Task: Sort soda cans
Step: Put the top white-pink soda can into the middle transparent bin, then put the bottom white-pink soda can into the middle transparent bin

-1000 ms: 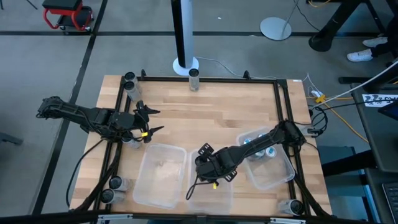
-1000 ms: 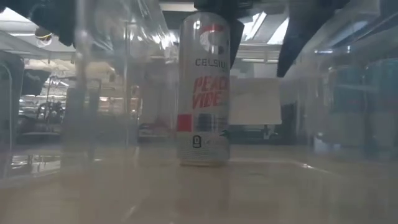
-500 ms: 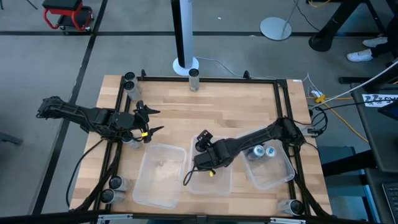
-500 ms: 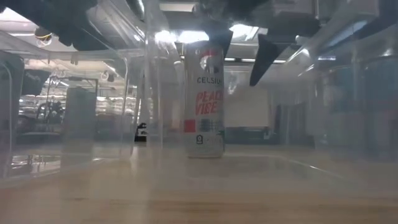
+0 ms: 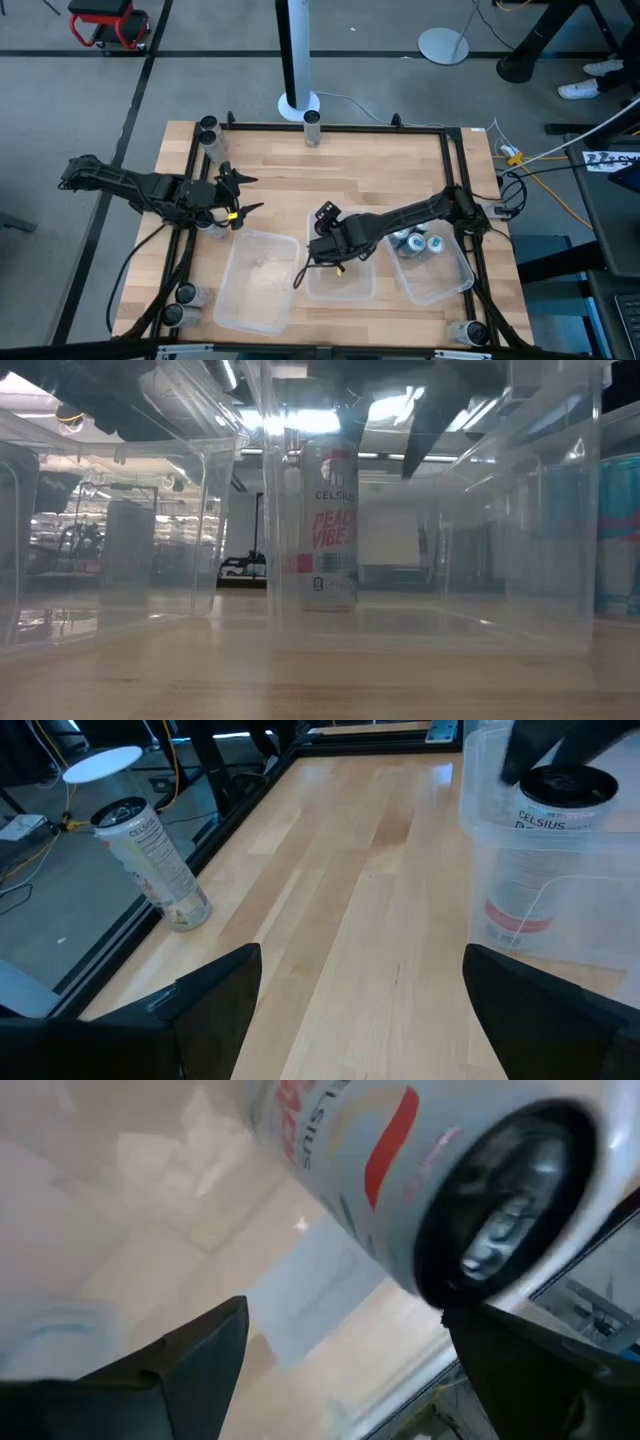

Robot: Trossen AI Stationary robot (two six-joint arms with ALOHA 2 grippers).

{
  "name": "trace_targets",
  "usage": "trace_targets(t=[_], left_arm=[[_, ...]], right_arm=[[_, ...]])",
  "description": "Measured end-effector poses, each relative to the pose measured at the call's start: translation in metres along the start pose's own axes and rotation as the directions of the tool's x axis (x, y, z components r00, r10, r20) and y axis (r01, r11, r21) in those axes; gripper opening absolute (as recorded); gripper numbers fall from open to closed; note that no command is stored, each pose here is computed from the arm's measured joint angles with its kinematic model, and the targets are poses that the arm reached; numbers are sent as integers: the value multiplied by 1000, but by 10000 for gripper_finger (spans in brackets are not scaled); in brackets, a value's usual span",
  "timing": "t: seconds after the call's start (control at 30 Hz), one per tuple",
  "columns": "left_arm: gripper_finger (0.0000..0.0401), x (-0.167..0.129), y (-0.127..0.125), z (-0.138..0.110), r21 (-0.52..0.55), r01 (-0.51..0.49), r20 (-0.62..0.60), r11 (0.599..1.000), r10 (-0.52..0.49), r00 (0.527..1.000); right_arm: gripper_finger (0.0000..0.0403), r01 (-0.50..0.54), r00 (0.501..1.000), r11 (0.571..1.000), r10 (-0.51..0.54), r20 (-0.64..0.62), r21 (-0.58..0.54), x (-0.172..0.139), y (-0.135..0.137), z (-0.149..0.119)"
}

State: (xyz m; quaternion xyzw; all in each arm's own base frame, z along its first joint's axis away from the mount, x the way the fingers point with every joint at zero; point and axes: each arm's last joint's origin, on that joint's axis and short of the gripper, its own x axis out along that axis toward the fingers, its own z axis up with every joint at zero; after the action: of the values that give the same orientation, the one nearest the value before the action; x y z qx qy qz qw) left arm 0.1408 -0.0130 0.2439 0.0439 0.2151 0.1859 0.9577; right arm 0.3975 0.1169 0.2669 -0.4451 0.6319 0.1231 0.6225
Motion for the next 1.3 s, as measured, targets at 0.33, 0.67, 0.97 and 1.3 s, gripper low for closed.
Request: trace_targets(t=[0.33, 0.67, 0.97, 1.3], left_arm=[[333, 0, 0, 0, -2, 0, 0, 1000, 0, 1000], [333, 0, 0, 0, 11, 0, -3, 1000, 0, 1000], [333, 0, 0, 0, 24, 0, 3, 1000, 0, 1000], [333, 0, 0, 2, 10, 1, 17, 1000, -2, 1000]], right_arm=[[341, -87, 965, 995, 70, 252, 55, -87, 4, -10], [341, -200, 905, 977, 157, 396, 69, -125, 27, -12], [341, -349, 853, 932, 274, 445, 96, -143, 66, 1], [341, -458, 848, 827, 298, 439, 324, -168, 128, 12]])
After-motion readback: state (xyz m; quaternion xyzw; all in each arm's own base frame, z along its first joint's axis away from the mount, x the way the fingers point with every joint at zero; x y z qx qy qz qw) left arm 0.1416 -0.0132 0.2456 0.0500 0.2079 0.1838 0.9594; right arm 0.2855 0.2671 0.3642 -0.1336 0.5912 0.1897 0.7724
